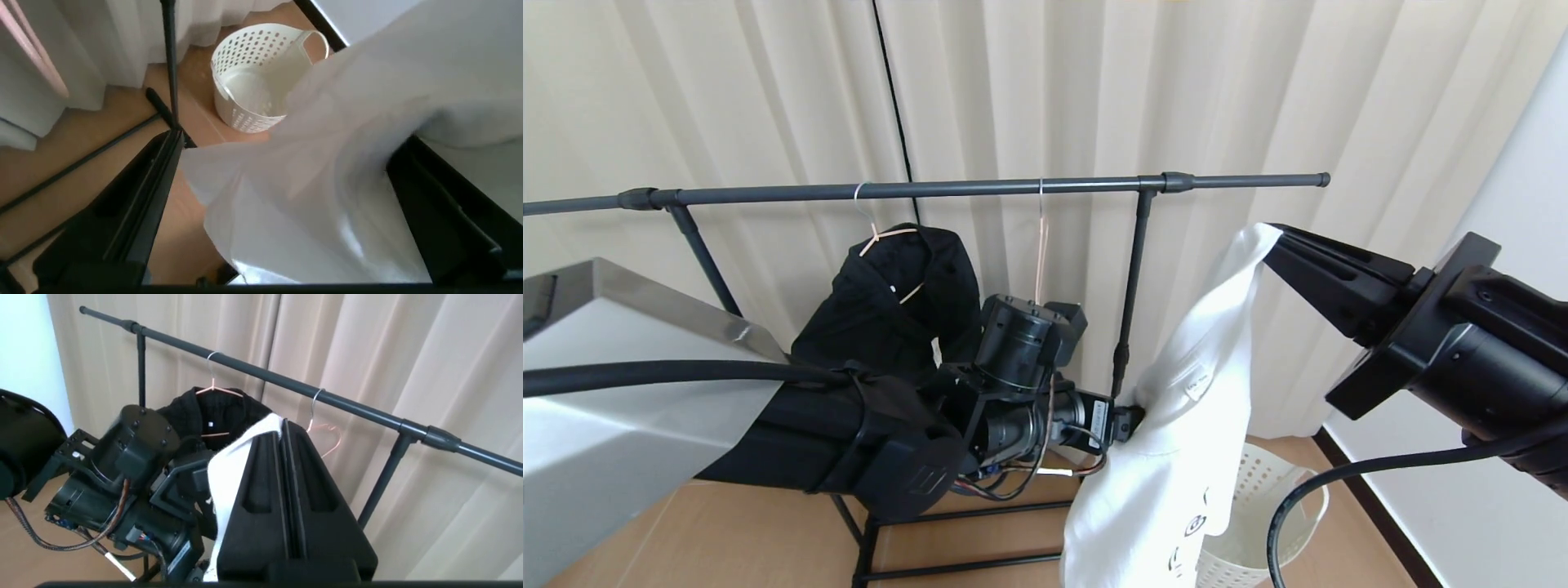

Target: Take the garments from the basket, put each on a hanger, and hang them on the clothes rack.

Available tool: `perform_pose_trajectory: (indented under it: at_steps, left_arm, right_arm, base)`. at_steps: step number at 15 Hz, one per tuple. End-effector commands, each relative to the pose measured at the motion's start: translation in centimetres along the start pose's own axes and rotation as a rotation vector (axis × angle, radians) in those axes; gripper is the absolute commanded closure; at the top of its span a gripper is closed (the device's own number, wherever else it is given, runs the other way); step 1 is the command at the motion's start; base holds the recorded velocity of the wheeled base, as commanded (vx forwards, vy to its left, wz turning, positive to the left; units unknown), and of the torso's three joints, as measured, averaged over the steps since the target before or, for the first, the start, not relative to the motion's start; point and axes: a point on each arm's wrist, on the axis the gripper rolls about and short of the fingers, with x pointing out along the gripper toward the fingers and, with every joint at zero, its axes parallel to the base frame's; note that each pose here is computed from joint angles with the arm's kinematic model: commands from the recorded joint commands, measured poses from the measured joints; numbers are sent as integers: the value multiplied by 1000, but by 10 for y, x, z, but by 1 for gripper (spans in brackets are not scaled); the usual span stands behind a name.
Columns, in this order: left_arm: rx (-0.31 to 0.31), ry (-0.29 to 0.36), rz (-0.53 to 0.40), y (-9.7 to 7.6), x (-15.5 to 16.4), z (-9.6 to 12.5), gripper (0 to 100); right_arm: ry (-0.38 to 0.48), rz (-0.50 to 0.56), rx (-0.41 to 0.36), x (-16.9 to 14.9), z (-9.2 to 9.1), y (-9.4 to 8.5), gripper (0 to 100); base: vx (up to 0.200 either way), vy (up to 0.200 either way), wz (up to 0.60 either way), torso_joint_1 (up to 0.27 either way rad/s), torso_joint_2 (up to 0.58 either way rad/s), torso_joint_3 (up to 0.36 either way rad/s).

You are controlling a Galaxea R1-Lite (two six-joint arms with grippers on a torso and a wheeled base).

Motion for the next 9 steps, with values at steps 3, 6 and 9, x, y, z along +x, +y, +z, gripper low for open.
perform_pose_trajectory:
  at_steps: [3, 6, 9]
  left_arm:
    - [40, 36, 45, 9, -8, -12, 0]
    - [42, 44, 58, 10, -8, -15, 0]
    - [43, 40, 56, 9, -9, -14, 100]
  right_arm:
    - [-12, -50, -12, 0, 3, -12, 100]
    - [-18, -60, -14, 0, 5, -14, 100]
    - [-18, -61, -15, 0, 5, -15, 100]
  base:
    - [0, 0, 0, 0, 0, 0]
    - [0, 0, 0, 0, 0, 0]
    - [0, 0, 0, 0, 0, 0]
